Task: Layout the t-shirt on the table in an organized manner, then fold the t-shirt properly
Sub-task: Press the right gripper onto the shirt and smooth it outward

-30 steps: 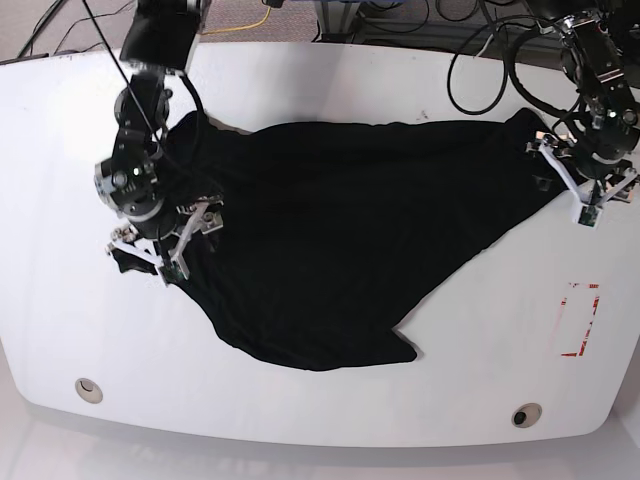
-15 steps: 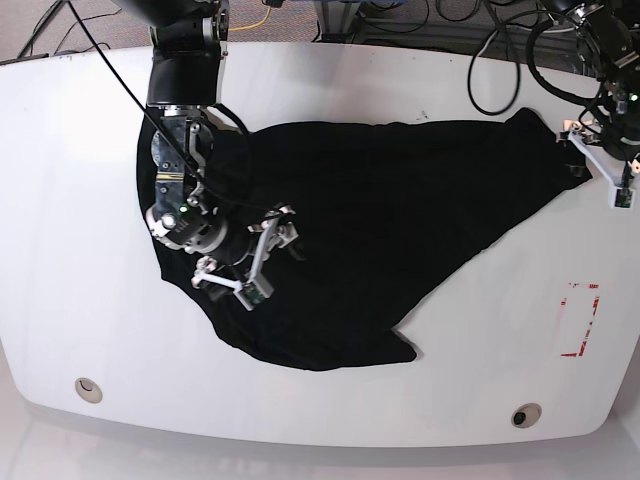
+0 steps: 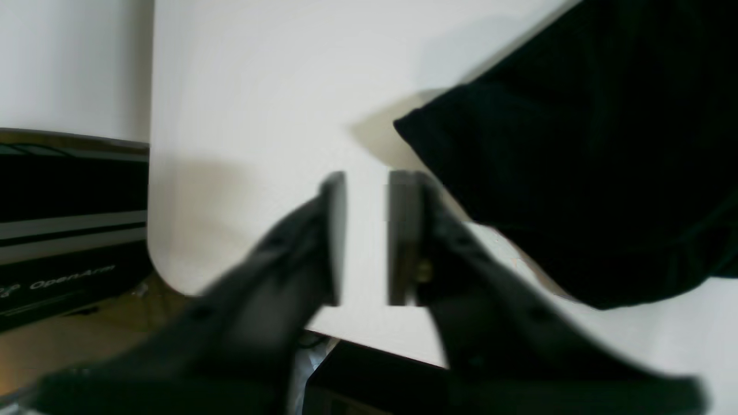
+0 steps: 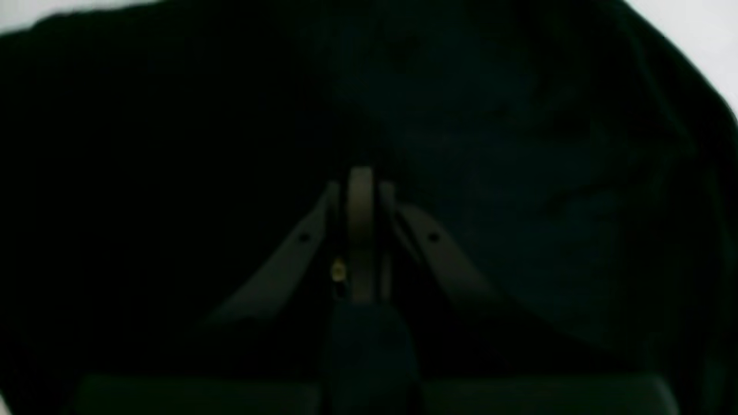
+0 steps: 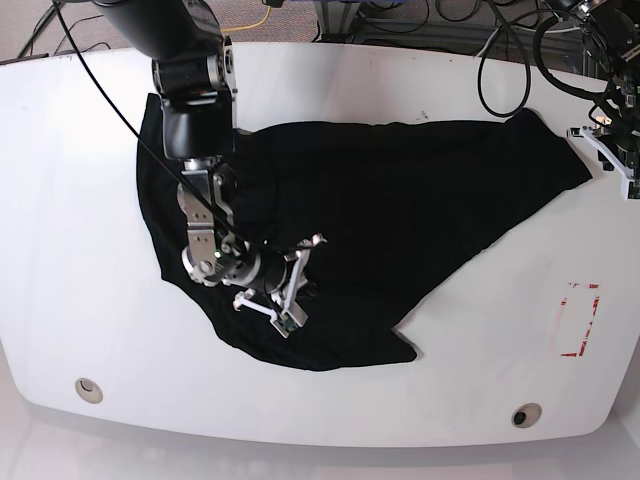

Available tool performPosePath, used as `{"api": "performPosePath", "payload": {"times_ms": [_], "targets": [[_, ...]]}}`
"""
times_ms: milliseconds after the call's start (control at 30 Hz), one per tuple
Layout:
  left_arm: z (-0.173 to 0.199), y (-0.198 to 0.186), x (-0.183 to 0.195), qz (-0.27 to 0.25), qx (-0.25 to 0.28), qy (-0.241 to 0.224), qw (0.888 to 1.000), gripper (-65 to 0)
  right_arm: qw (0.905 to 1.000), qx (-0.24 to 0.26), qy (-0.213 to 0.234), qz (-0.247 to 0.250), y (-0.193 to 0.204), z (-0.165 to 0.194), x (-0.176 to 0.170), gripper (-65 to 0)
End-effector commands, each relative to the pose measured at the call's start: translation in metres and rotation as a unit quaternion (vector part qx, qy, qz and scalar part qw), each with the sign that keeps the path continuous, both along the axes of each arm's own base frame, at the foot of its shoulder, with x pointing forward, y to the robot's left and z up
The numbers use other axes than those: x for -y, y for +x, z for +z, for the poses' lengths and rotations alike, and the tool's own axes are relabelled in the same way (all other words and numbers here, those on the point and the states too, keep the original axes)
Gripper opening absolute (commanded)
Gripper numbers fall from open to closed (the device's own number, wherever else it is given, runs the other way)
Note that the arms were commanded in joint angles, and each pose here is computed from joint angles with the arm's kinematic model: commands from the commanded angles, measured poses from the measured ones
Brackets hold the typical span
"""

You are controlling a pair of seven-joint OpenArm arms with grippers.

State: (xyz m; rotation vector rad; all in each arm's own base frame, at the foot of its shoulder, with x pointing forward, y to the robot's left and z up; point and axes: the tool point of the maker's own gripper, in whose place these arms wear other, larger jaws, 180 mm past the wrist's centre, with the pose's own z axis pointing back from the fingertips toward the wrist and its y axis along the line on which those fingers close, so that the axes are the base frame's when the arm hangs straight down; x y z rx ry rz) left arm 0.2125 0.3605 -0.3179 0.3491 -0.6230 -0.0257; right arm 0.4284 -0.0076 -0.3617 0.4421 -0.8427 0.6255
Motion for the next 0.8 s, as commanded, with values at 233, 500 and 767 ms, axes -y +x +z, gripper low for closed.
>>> {"api": "performPosePath", "payload": {"times_ms": [233,500,767], "targets": [[0.011,0.005,-0.003,-0.003,0.016,0.010,1.000,-65.0,0.9969,0.000,0.077,-0.019,0.041,-0.004,-0.015,-62.8],[0.010,0.004,-0.003,-0.004,0.013,0.010,1.000,-65.0,0.9905,-0.005,0.110,-0.083,0.057,-0.021,0.003,-62.6],[0.009,0.002,-0.003,-0.004,0.010,0.011,1.000,-65.0,0.9862,0.004,0.097,-0.134,0.062,-0.034,0.042,-62.5]]}}
